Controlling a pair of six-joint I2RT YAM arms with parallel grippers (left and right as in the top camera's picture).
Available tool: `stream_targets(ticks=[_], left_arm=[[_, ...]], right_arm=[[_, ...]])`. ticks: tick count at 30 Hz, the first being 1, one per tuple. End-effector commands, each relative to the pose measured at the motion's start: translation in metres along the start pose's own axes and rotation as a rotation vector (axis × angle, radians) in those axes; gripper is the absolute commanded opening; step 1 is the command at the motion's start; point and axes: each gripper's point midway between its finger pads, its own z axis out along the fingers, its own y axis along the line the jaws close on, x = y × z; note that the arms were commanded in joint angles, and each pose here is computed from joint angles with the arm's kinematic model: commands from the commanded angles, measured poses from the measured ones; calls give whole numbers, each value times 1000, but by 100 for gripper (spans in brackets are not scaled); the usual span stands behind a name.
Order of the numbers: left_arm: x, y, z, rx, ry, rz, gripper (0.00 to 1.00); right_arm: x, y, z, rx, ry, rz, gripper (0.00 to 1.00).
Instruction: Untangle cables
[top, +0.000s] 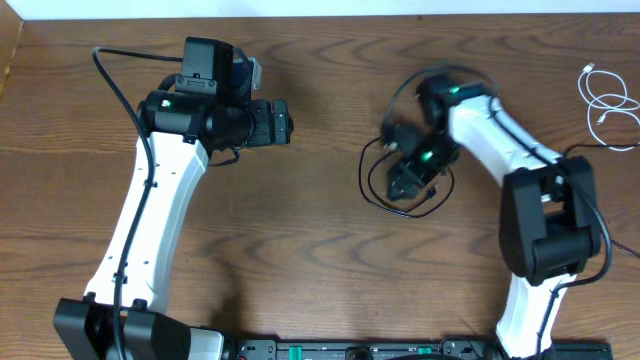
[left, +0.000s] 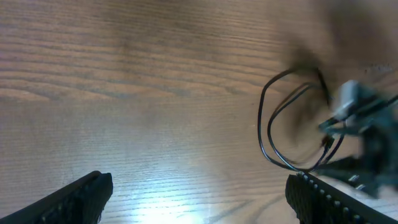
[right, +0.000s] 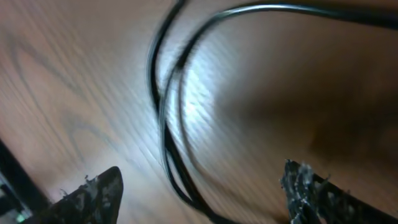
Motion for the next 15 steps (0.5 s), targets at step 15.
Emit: stream_targets(ticks=[15], left_arm=[[-7,23,0,-36,-14,-27,94]], right_arm=[[42,13,70,116,169,-16,66]])
